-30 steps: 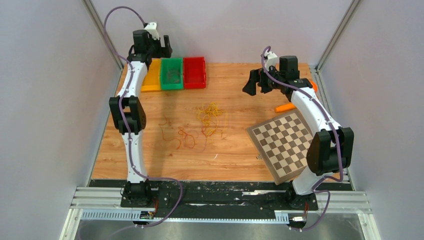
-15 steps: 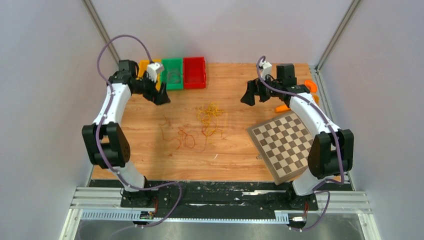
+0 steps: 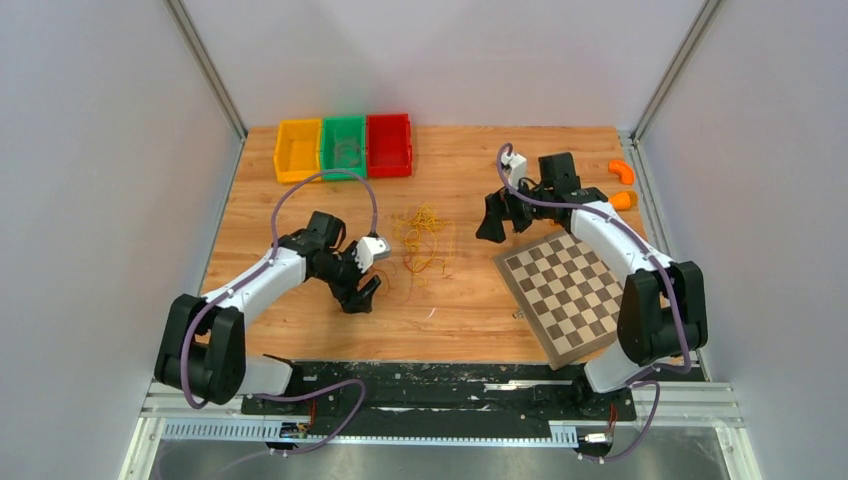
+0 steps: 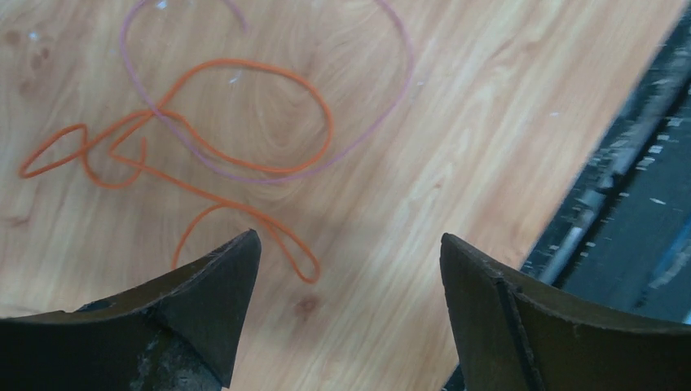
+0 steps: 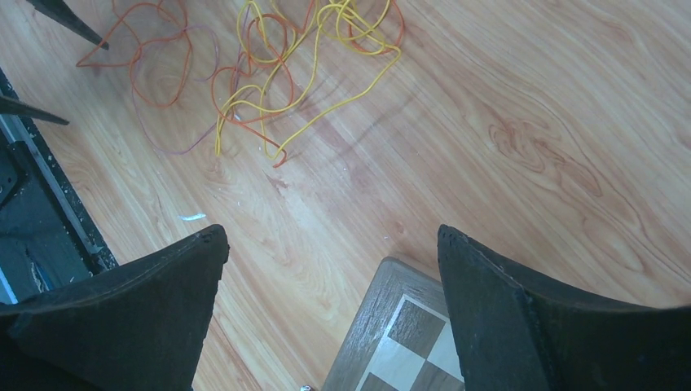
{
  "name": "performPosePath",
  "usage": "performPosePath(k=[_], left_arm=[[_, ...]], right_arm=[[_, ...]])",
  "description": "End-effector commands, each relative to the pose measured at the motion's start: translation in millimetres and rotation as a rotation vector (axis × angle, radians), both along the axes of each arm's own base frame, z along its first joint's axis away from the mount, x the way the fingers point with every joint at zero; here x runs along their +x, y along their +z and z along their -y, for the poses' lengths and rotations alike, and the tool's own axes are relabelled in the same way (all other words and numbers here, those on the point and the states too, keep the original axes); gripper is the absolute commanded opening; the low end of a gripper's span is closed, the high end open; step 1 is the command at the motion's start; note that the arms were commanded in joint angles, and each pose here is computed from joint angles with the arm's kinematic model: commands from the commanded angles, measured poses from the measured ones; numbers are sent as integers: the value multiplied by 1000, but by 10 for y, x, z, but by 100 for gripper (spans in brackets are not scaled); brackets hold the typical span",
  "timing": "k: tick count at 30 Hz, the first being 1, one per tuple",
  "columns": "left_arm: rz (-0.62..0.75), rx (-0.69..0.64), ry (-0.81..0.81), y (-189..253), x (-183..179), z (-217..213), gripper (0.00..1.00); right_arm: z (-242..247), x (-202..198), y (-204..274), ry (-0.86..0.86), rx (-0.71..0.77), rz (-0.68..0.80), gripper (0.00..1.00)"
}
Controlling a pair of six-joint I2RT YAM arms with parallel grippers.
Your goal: Untangle the cables
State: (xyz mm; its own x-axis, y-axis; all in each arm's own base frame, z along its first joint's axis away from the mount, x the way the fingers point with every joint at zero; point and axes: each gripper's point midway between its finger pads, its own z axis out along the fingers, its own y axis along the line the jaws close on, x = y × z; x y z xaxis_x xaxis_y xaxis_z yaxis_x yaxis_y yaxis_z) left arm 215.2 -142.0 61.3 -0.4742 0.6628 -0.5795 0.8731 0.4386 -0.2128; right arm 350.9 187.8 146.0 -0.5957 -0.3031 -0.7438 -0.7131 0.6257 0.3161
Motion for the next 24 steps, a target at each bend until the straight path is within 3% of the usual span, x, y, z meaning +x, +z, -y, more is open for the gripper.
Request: performPosePath(k=[1,2,4,5,6,7,9,12,16,24], left_arm=[[154,114,197,-38,495,-132,80],[147,127,215,-65,513,-155,75],[173,153,240,-35,589,-200,56],[194,164,252,15,639,-224,38],[230,155,256,147,712,-218,29],[234,148,253,226,712,-219,11],[268,76,283,596,804,-245,0],[336,-76,327,1434,971,-264,0],[474,-168,401,2391,1269,-523,0],[685,-341,570,3743,1831,-963,0]], right_arm=[[-18,8,235,29,16,96,98],[-13,7,244,27,15,99,98],[-10,-1,260,24,15,103,98],[-7,-4,264,24,14,105,98],[-9,-7,272,25,14,108,98],[-4,-5,282,23,12,113,98],[3,2,300,20,9,122,98],[10,27,333,16,6,133,98],[-14,70,376,20,14,139,97],[-43,146,402,23,20,141,97]])
